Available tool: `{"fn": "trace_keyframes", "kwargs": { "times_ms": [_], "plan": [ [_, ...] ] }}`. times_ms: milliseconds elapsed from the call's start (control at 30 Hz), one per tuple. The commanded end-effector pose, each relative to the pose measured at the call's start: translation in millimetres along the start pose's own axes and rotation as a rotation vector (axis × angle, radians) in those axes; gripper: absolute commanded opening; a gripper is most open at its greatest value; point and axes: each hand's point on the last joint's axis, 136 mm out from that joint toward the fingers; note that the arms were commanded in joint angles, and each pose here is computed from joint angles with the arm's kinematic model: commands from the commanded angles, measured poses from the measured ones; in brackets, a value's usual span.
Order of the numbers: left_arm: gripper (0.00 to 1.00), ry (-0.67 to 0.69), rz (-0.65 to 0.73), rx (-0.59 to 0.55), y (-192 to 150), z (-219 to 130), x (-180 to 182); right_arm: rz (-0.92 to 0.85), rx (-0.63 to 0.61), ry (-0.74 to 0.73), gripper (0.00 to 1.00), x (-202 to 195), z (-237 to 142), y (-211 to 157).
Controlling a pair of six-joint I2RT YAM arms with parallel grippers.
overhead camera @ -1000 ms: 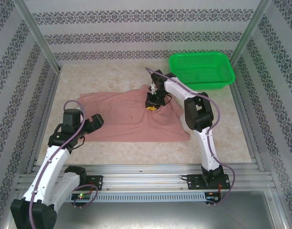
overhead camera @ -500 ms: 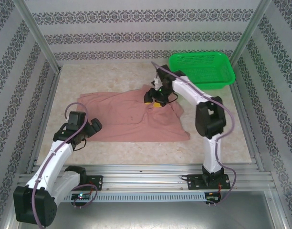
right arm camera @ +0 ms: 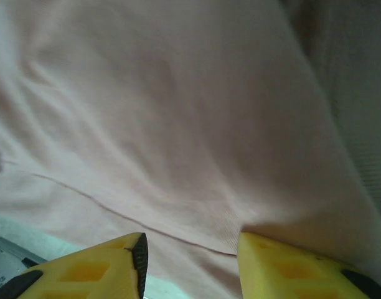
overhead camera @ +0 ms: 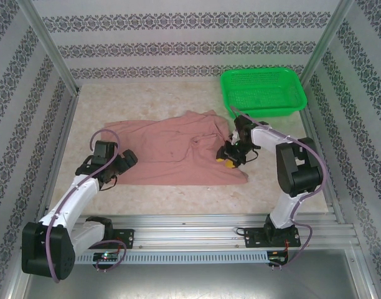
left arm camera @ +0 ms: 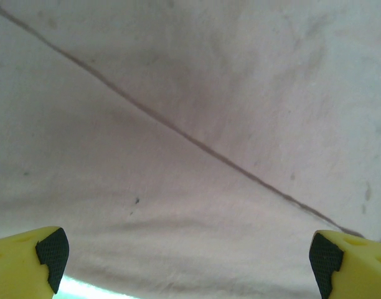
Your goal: Fold and stack the t-shirts
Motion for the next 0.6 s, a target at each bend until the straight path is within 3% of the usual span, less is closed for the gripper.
{"fn": "trace_keyframes", "kwargs": {
  "times_ms": [0,133,333,467,567],
  "plan": [
    [1.00,0.043,-0.082,-0.003,-5.8,9.7,14.7,0.084,-0.056,-0.080,0.43,-27.4,10.1,11.3],
    [1.00,0.183,-0.182,0.110,-33.6,17.4,48.4,0.168,-0.094,-0.213,0.45,-66.6,9.9,5.9],
    [1.00,0.390,-0.305,0.259,-67.8,9.5,93.3,0.216,-0.154,-0.320,0.48,-87.9,0.3,-13.5],
    [1.00,0.439,-0.321,0.251,-70.4,-0.5,106.5,0.234,-0.206,-0.383,0.51,-99.3,-10.4,-18.2],
    [1.00,0.358,-0.300,0.189,-49.8,-1.8,91.1,0.151,-0.294,-0.285,0.50,-67.3,-26.5,-8.0]
  ]
}}
Point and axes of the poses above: each hand's point on the last joint's axis, 136 mm out from that joint toward the fingers, its own z axis out along the fingers, its own x axis along the line the jaws close on, y = z × x, and after that the axes turned 12 degrees about z, right-handed
